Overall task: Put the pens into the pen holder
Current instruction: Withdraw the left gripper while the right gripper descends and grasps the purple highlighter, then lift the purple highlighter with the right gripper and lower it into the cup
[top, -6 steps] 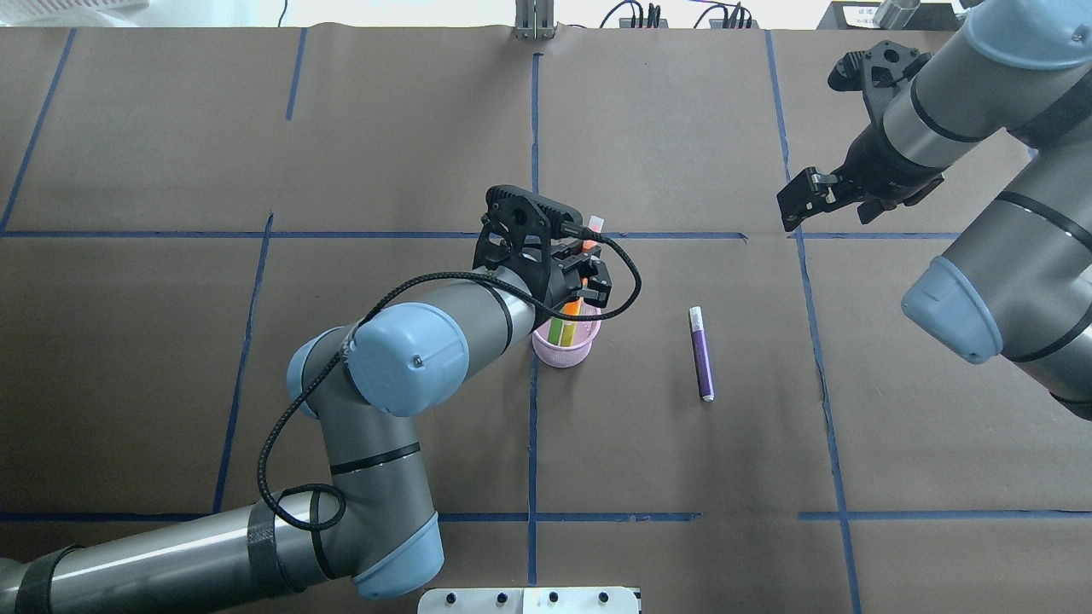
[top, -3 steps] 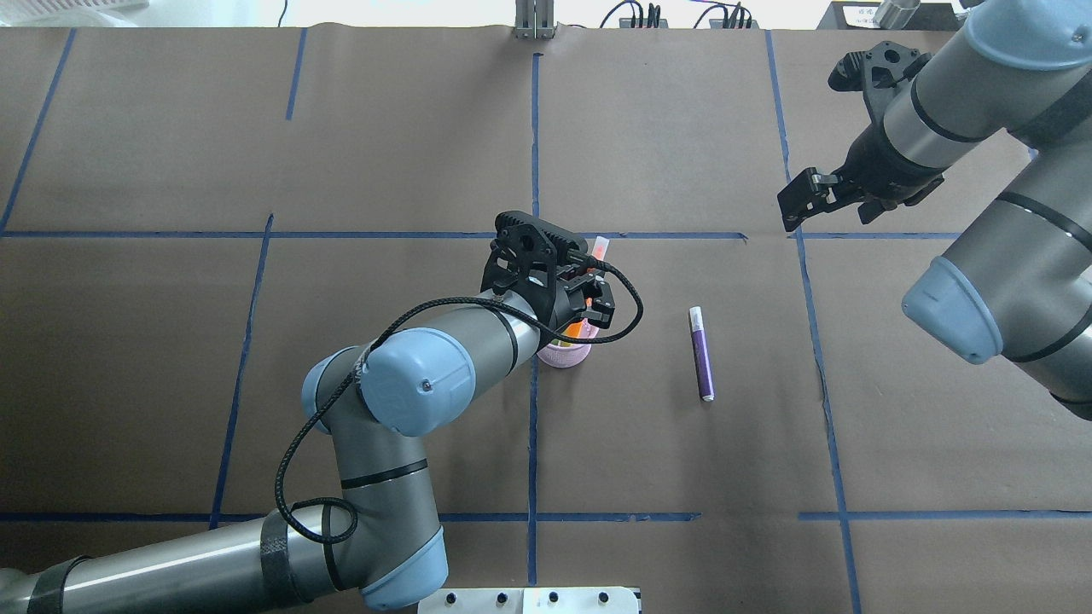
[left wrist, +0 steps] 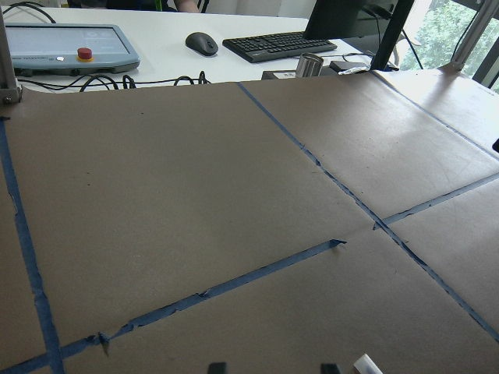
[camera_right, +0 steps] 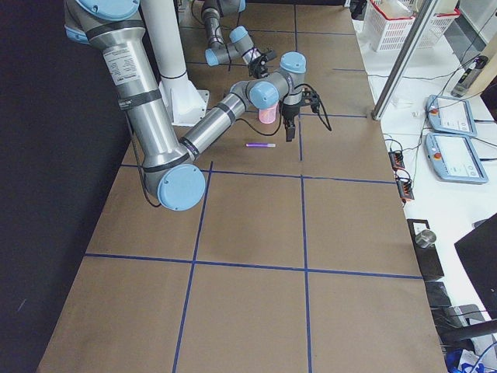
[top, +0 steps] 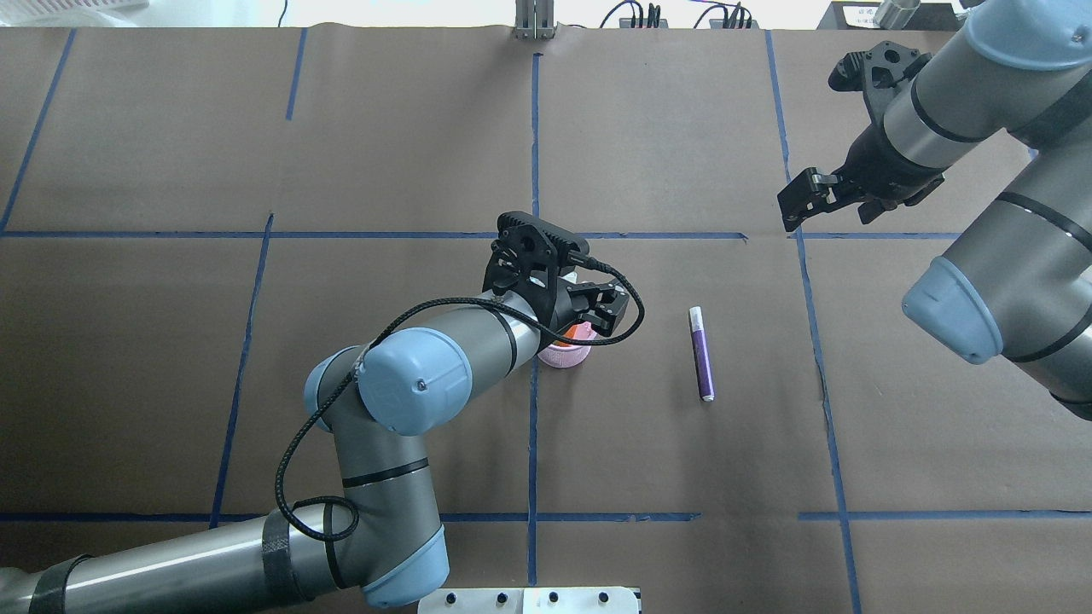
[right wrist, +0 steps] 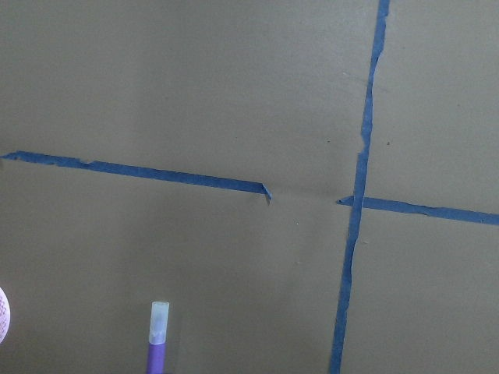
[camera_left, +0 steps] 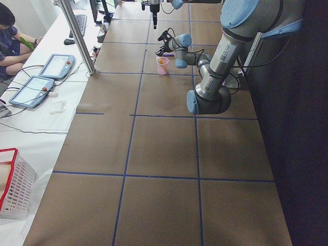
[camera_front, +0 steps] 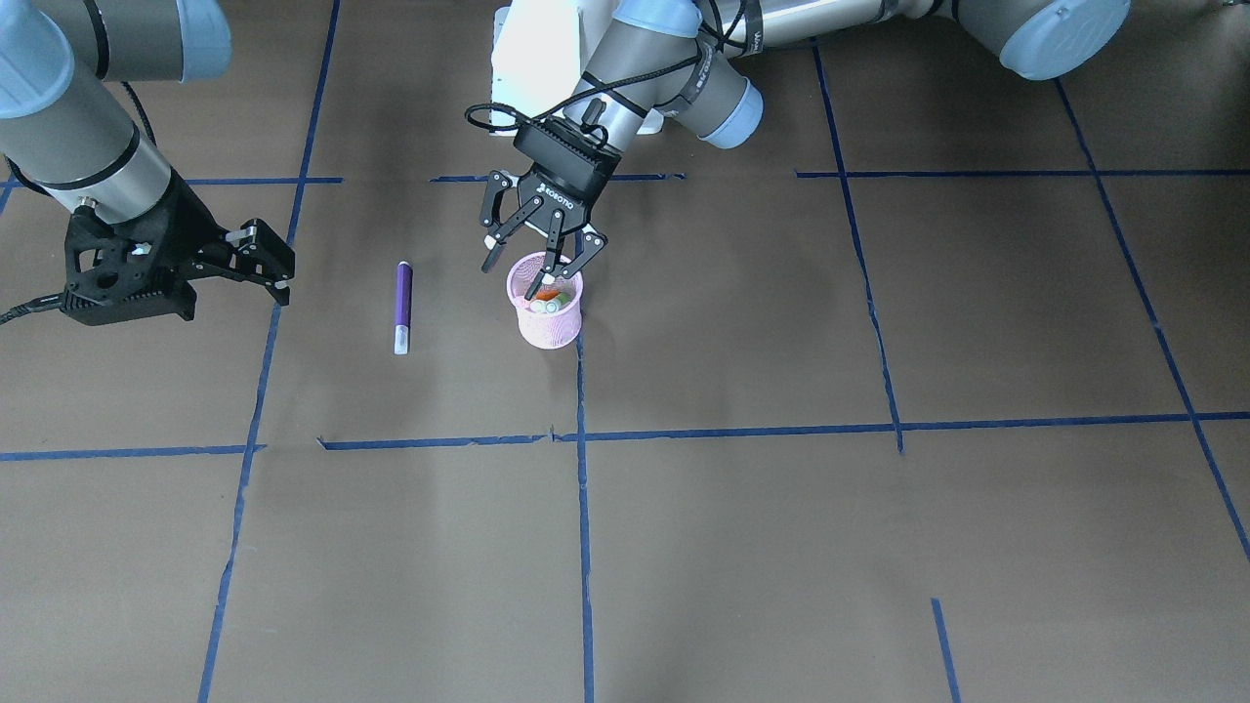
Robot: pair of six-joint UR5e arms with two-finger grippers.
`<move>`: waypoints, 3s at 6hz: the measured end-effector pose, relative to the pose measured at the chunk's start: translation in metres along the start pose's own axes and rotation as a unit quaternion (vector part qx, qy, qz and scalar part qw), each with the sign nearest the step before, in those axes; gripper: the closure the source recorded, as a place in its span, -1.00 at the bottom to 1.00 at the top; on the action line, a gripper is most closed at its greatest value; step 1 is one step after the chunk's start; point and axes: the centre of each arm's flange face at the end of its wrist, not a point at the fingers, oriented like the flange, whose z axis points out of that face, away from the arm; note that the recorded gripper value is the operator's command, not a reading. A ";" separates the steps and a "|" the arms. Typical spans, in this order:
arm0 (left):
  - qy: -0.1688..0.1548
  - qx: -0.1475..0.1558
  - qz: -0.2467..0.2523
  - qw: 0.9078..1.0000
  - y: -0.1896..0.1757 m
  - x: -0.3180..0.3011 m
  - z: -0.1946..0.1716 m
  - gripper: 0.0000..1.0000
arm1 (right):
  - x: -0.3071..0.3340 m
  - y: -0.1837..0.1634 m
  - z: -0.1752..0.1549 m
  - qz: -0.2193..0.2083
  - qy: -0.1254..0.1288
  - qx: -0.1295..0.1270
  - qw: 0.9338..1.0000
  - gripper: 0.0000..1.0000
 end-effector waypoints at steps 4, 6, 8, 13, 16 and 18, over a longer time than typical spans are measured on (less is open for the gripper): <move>-0.027 -0.117 0.001 0.993 -0.047 -0.038 -0.020 -1.00 | -0.007 0.004 0.003 0.022 0.001 0.001 1.000 -0.98; -0.087 -0.239 -0.023 0.967 -0.061 -0.098 -0.035 -1.00 | -0.049 0.028 0.024 0.083 0.017 0.016 0.996 -0.97; -0.124 -0.323 -0.068 0.936 -0.058 -0.165 -0.053 -1.00 | -0.088 0.062 0.080 0.098 0.011 0.030 0.995 -0.80; -0.124 -0.351 -0.104 0.922 -0.056 -0.209 -0.082 -1.00 | -0.109 0.092 0.167 0.081 0.032 -0.007 0.996 -0.39; -0.125 -0.353 -0.104 0.922 -0.054 -0.210 -0.081 -1.00 | -0.112 0.099 0.180 0.075 0.038 -0.017 0.996 -0.19; -0.125 -0.352 -0.104 0.922 -0.055 -0.209 -0.082 -1.00 | -0.114 0.102 0.183 0.072 0.038 -0.020 0.996 0.15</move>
